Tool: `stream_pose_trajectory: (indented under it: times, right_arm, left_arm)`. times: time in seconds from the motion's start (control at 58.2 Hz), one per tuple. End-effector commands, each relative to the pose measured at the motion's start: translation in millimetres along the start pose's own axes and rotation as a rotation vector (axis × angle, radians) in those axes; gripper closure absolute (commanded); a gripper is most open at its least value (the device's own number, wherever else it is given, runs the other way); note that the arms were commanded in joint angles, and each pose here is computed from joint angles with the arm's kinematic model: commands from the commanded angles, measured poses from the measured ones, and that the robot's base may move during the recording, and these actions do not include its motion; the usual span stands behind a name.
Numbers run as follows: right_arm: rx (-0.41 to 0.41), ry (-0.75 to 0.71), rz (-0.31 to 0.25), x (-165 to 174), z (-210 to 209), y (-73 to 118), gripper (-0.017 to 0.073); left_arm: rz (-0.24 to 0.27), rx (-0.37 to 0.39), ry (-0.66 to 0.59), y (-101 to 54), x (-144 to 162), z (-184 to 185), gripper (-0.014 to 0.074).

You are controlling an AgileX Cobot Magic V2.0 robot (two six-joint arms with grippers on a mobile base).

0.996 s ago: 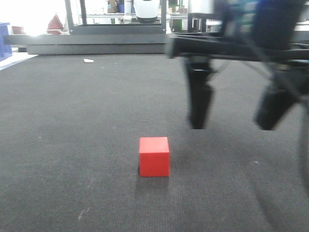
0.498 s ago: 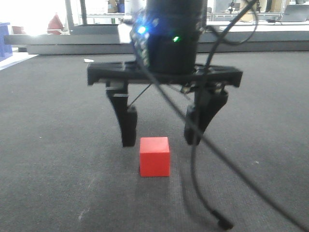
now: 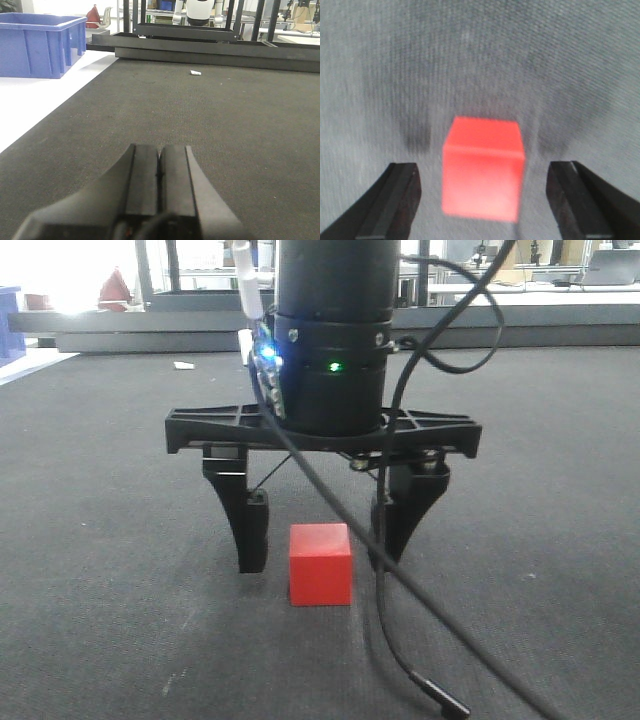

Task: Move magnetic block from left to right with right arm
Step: 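Lower the open right gripper over the red cube, then close the right gripper on the red cube and lift it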

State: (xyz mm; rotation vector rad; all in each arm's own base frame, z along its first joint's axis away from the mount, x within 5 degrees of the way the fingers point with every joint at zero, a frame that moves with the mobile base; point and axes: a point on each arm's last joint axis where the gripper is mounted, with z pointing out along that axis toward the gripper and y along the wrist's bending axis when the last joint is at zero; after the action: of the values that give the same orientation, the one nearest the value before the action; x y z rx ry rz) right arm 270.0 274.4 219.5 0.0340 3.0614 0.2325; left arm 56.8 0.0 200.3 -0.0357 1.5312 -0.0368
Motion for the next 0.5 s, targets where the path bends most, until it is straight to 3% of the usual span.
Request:
stream_pose_trajectory:
  times: [0.0,0.395,0.481]
  right_arm:
    - [-0.072,-0.071,0.023,-4.5,-20.8,6.3,-0.0055]
    - [-0.044,-0.064,0.013,-3.8,-18.6,4.9,-0.0051]
    - [-0.031,-0.061,0.009,-3.5,-18.6,3.7,-0.0008]
  left_arm:
    - [-0.01,0.004,-0.087,-0.1,-5.5,-0.9,0.072]
    - [-0.01,0.004,-0.087,-0.1,-5.5,-0.9,0.072]
    - [-0.01,0.004,-0.087,-0.1,-5.5,-0.9,0.072]
